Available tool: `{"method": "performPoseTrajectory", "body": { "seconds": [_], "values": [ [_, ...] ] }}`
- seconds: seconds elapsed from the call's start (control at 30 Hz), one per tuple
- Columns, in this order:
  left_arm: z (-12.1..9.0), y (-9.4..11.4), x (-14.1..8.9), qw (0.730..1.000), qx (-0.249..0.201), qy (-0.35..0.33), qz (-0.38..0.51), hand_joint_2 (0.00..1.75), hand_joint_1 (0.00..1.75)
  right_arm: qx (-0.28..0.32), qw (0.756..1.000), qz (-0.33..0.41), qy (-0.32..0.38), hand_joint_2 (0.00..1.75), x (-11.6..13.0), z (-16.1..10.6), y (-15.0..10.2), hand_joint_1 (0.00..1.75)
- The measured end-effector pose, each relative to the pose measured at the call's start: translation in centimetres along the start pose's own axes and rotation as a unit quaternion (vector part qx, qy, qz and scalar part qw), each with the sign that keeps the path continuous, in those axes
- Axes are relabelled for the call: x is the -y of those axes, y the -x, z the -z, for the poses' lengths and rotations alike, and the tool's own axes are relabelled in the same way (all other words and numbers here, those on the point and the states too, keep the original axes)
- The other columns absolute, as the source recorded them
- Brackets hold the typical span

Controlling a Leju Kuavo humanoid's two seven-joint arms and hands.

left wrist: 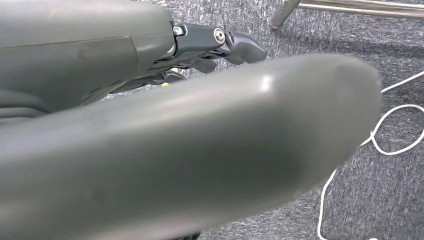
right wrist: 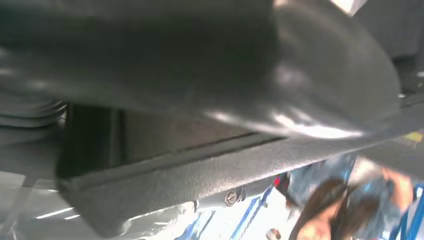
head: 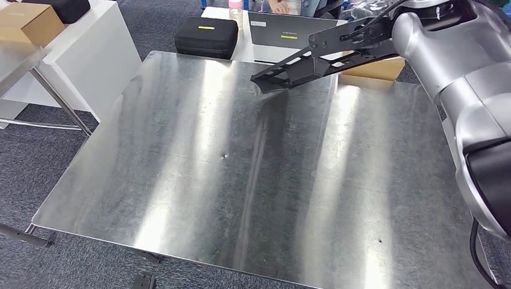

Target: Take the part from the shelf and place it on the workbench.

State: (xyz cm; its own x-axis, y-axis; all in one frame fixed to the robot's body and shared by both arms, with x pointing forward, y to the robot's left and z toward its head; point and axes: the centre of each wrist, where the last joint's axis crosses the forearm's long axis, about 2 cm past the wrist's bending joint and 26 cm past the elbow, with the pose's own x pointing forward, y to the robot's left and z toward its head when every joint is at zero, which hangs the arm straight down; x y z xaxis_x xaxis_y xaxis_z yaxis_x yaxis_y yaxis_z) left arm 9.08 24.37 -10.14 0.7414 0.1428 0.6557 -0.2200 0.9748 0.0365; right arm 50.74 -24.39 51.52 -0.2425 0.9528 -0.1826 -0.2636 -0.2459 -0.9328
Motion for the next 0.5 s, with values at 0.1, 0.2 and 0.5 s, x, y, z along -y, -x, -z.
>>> {"method": "performPoseTrajectory", "body": {
  "seconds": [0.1, 0.2, 0.5],
  "values": [
    [0.00, 0.00, -0.03, 1.000, -0.001, -0.001, -0.001, 0.00, 0.00, 0.001, 1.000, 0.013, -0.010, 0.00, -0.06, 0.00, 0.09, 0.00],
    [0.01, 0.01, -0.05, 1.000, -0.001, 0.000, -0.003, 0.00, 0.00, 0.000, 1.000, 0.021, -0.015, 0.00, -0.09, 0.00, 0.19, 0.00],
    [-0.04, 0.07, 0.05, 1.000, -0.001, 0.006, -0.009, 0.00, 0.00, -0.013, 0.999, 0.030, -0.001, 0.00, 0.32, -0.26, 0.53, 0.00]
  ]
}}
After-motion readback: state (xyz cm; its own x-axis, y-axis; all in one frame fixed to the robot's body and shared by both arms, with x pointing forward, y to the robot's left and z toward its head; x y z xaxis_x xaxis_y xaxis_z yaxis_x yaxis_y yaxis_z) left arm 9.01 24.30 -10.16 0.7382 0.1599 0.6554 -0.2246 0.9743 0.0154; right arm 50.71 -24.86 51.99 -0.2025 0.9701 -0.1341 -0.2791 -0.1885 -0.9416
